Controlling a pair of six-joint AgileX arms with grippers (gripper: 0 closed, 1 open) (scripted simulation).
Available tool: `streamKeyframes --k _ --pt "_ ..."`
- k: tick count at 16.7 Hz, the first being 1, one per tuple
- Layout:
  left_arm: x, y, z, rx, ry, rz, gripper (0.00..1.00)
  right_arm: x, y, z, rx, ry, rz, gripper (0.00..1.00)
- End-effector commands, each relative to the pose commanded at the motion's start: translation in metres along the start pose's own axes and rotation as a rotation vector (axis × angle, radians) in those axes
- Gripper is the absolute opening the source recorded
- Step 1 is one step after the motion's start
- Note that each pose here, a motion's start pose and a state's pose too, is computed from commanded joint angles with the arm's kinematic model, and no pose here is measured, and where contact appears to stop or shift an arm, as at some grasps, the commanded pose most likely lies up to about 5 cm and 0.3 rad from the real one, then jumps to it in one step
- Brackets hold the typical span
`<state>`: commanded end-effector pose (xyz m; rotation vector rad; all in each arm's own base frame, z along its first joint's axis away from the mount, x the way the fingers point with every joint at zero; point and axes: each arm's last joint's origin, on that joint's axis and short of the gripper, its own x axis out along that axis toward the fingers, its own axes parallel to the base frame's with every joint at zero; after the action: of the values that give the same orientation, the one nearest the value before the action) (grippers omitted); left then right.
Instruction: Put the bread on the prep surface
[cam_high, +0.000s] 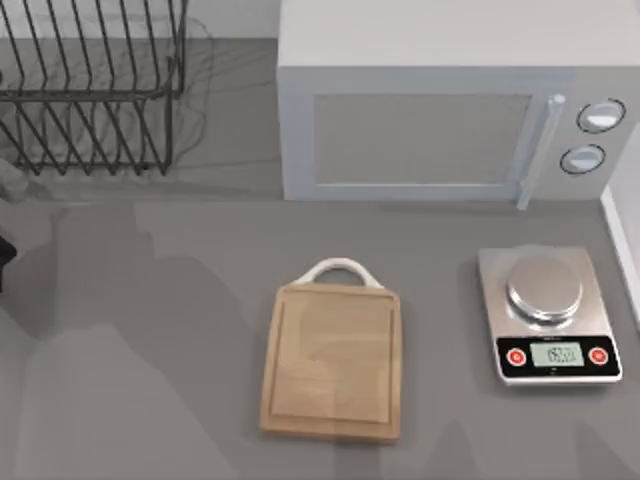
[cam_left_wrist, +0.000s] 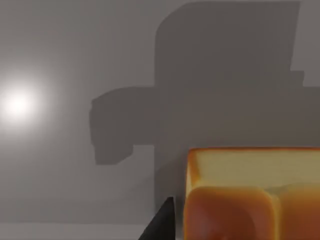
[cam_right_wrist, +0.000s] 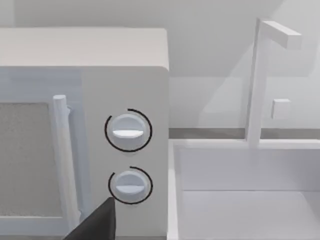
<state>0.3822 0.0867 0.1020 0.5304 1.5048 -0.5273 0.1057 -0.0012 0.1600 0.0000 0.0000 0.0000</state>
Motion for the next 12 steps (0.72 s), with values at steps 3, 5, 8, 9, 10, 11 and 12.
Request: streamKeyframes --k 3,5,8,9,10,11,12 --pt "0.000 0.000 0.000 0.000 0.000 0.000 0.00 0.000 0.000 0.000 0.000 0.000 0.000 1.00" --pt "0.000 0.000 0.000 0.000 0.000 0.000 0.00 0.000 0.000 0.000 0.000 0.000 0.000 1.00" --pt "0.000 0.000 0.000 0.000 0.000 0.000 0.00 0.000 0.000 0.000 0.000 0.000 0.000 1.00" --pt "0.000 0.000 0.000 0.000 0.000 0.000 0.00 0.000 0.000 0.000 0.000 0.000 0.000 1.00" --pt "0.000 0.000 0.000 0.000 0.000 0.000 0.00 0.000 0.000 0.000 0.000 0.000 0.000 1.00" --pt "-0.012 -0.003 0.001 -0.007 -0.018 -0.002 0.00 0.000 0.000 0.000 0.000 0.000 0.000 1.00" --pt "-0.012 -0.002 0.001 -0.008 -0.018 -0.002 0.00 0.000 0.000 0.000 0.000 0.000 0.000 1.00"
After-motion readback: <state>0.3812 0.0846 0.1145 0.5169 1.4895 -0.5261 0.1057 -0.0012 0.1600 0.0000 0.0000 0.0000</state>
